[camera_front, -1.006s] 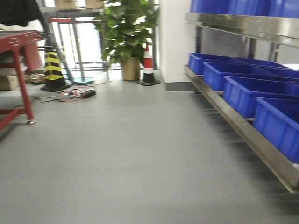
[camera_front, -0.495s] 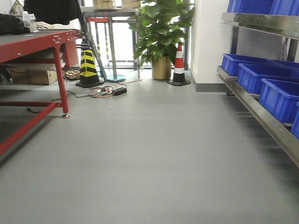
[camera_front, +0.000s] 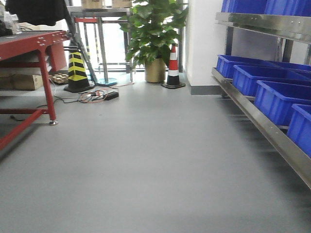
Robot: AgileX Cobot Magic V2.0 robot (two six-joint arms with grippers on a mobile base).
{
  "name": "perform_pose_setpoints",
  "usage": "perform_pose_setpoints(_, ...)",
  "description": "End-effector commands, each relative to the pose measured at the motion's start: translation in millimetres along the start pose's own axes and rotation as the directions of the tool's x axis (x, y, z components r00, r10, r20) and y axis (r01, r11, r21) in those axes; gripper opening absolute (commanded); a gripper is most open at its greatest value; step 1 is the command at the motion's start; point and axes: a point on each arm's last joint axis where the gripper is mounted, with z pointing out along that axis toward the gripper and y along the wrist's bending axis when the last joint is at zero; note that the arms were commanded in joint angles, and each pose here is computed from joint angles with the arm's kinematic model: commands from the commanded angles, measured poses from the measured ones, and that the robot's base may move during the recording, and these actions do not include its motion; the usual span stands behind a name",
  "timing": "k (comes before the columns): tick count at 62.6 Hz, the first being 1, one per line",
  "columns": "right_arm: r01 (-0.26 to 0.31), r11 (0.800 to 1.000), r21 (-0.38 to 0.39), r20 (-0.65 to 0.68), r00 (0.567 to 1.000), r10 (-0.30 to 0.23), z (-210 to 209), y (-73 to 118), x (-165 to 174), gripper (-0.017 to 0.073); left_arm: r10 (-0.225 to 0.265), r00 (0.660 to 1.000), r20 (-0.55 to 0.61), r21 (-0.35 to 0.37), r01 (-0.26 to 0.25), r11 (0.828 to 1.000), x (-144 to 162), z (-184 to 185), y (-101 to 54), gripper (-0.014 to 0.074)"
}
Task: Stack silver trays without gaps
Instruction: 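Carry the held tray while the base drives to the other rack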
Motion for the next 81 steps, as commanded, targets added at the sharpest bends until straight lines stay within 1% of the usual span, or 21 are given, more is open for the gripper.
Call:
perform_pose_setpoints(1,0.004,1.0,0.025,0.056,0.998,-0.006,-19.9,-9.5,-3.9,0.0022,0.018,0.998,0.067,0.013,-0.019,1.0,-3.6,-18.1,2.3,-0.0048)
perform_pose_setpoints(81,0.004,1.0,0.025,0.054,0.999,-0.005,-19.9,-9.5,-3.8,0.0022,0.014,0.998,0.062,0.023,-0.016,1.0,-3.1,-18.1,1.4,-0.0048)
